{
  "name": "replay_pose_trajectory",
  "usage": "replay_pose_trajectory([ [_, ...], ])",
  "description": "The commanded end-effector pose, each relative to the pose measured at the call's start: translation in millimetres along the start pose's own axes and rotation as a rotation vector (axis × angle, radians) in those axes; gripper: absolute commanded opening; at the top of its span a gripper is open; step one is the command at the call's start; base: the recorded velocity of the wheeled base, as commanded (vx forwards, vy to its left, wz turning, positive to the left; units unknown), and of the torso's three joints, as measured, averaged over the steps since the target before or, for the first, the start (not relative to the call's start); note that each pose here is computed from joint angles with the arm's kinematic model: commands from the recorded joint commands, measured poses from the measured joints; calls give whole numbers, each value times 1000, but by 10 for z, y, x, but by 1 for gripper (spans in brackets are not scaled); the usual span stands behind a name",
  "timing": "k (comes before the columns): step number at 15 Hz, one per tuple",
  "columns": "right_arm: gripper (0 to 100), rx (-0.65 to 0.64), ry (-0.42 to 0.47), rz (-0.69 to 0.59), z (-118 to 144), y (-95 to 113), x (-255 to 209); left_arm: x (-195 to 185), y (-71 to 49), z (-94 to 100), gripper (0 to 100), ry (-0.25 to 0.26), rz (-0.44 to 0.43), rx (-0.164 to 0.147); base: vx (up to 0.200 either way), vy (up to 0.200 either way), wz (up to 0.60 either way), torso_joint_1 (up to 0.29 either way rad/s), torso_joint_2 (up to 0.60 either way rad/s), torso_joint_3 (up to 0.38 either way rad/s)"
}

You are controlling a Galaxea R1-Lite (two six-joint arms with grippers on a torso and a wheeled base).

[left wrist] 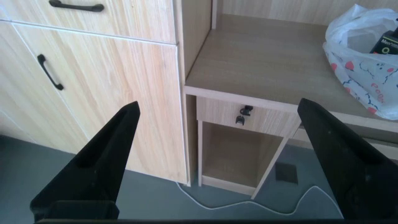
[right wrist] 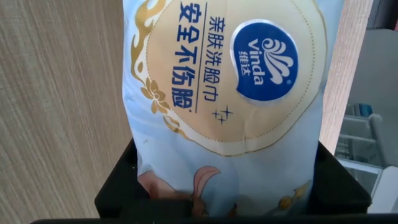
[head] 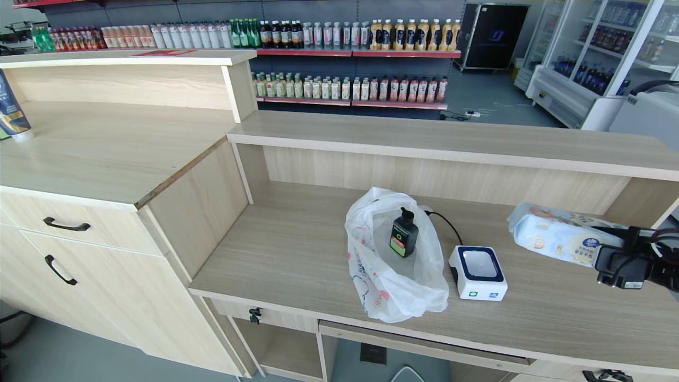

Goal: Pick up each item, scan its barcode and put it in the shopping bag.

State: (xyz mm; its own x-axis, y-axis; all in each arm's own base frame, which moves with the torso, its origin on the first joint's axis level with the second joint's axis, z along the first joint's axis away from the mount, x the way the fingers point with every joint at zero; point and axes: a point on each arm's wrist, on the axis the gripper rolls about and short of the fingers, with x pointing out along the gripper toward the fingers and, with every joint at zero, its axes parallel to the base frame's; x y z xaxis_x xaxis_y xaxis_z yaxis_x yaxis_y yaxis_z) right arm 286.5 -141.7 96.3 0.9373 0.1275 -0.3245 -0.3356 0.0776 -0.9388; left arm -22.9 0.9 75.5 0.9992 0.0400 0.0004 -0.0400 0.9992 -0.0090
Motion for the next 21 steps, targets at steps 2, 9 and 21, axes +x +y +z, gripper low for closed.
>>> replay_pose_trajectory([
  [2, 0, -19, -11, 14, 18, 42, 35, 0, 0, 0, 100, 0, 1, 0, 0, 0, 0, 0, 0, 0],
  [9, 0, -99, -70, -8, 164, 96, 221, 0, 0, 0, 100, 0, 1, 0, 0, 0, 0, 0, 0, 0],
  [21, 0, -140, -145, -42, 356, 188, 466, 0, 0, 0, 100, 0, 0, 0, 0, 0, 0, 0, 0, 0],
])
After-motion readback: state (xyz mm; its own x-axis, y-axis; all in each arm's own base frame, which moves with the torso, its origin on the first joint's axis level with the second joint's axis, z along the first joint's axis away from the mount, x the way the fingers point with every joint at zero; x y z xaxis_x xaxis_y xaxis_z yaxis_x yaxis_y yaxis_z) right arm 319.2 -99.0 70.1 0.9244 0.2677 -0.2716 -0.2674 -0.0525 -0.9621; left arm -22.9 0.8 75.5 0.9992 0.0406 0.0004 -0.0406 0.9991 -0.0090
